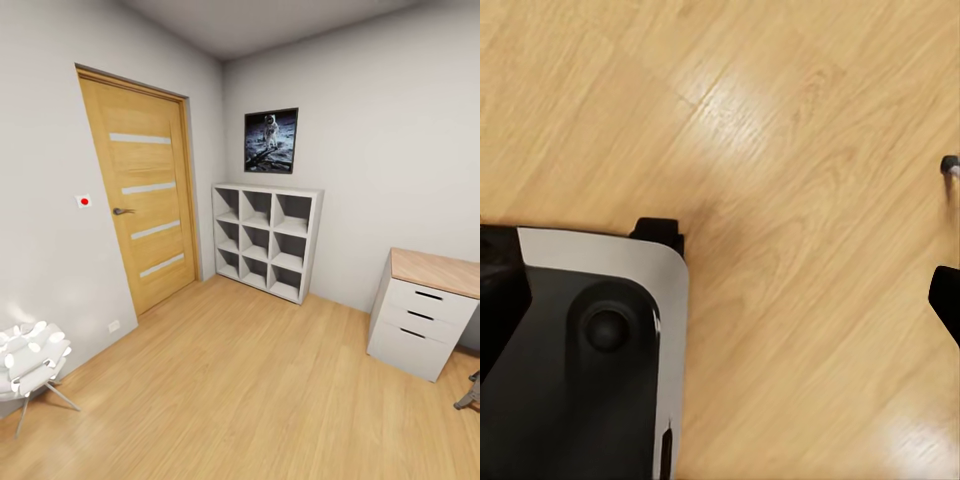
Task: Attach the digital camera to the camera tripod in the bedroom.
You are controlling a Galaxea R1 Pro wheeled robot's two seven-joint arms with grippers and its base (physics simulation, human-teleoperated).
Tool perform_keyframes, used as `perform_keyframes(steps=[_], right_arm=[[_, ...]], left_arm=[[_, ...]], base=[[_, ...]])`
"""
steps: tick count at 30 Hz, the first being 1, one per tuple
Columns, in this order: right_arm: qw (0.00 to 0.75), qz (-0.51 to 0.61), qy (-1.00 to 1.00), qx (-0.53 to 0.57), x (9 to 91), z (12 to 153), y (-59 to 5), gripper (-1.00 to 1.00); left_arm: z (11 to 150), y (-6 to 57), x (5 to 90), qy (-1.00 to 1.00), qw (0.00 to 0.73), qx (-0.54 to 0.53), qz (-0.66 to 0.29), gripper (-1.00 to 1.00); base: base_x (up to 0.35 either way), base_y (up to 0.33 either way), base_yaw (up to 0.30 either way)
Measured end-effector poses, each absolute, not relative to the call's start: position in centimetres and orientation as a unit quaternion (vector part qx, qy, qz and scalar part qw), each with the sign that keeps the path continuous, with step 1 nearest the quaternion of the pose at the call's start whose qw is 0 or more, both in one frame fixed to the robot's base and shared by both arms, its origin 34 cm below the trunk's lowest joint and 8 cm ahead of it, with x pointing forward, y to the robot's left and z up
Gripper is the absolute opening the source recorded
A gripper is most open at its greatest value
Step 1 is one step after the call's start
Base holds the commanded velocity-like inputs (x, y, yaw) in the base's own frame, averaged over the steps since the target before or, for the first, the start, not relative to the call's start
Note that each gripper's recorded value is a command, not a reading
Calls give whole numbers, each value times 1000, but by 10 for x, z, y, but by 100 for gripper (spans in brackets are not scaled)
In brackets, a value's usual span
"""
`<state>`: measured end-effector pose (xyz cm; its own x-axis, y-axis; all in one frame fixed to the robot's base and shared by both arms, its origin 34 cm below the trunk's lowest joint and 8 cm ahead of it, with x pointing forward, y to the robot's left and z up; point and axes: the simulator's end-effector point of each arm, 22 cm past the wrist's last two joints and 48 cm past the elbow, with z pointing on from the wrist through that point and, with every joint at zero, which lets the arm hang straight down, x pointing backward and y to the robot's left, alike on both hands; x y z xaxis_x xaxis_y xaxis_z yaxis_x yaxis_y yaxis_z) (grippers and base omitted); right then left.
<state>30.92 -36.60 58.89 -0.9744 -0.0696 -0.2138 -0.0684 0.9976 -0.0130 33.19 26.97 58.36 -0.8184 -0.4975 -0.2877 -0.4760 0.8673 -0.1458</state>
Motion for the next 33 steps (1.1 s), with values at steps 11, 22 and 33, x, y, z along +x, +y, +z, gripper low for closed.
perform_keyframes(steps=[11,22,33], right_arm=[[108,-2,994,-35,308,596,-366,100],[107,-1,994,-28,307,595,-363,100],[109,23,993,-29,309,591,-326,100]], left_arm=[[591,270,332,952,164,-256,-33,-100],[590,271,331,951,160,-262,-33,-100],[590,273,330,952,159,-261,-31,-100]], base=[[0,0,0],[137,0,0],[317,0,-2]])
